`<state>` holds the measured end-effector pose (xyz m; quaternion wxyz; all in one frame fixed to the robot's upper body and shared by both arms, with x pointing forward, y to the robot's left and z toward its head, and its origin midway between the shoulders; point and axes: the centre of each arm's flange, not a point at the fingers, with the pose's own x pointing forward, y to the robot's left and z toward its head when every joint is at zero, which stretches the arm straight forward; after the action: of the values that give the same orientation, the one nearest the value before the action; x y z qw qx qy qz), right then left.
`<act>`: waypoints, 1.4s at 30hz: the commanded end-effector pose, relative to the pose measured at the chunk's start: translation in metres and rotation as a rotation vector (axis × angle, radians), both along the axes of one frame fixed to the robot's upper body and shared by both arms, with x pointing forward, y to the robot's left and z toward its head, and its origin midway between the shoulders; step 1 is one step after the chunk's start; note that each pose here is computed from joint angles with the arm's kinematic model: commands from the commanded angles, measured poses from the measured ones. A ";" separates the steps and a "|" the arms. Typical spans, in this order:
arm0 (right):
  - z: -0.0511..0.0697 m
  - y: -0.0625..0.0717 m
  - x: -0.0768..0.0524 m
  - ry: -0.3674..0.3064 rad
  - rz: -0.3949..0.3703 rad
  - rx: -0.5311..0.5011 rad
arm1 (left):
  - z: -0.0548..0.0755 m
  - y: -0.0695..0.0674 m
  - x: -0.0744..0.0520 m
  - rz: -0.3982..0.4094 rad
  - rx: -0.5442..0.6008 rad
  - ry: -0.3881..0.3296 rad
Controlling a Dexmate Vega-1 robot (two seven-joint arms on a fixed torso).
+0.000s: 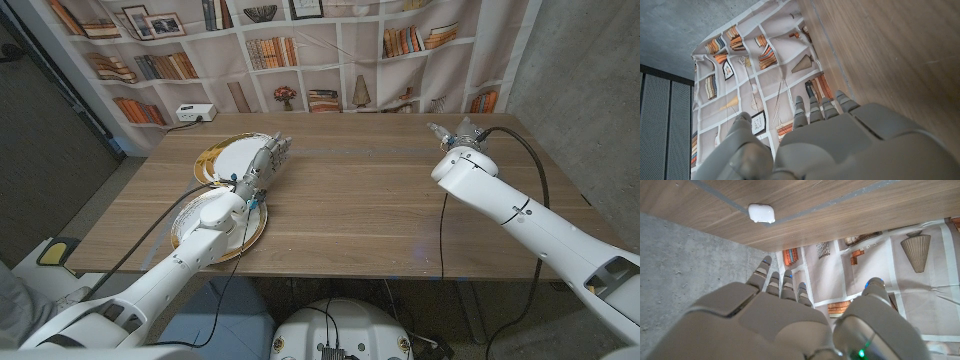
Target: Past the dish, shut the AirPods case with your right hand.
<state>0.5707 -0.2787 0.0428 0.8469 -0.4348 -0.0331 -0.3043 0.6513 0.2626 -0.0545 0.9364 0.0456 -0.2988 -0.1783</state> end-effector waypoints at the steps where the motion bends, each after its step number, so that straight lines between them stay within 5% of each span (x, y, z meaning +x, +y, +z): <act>1: 0.004 -0.004 0.002 0.049 -0.025 0.003 | 0.003 0.000 -0.005 0.005 -0.004 -0.026; 42: 0.006 -0.016 0.017 0.225 -0.077 0.062 | 0.008 -0.004 -0.007 0.012 0.020 -0.052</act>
<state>0.5845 -0.2917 0.0473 0.8470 -0.4396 0.0476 -0.2949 0.6445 0.2606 -0.0441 0.9279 0.0621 -0.3246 -0.1728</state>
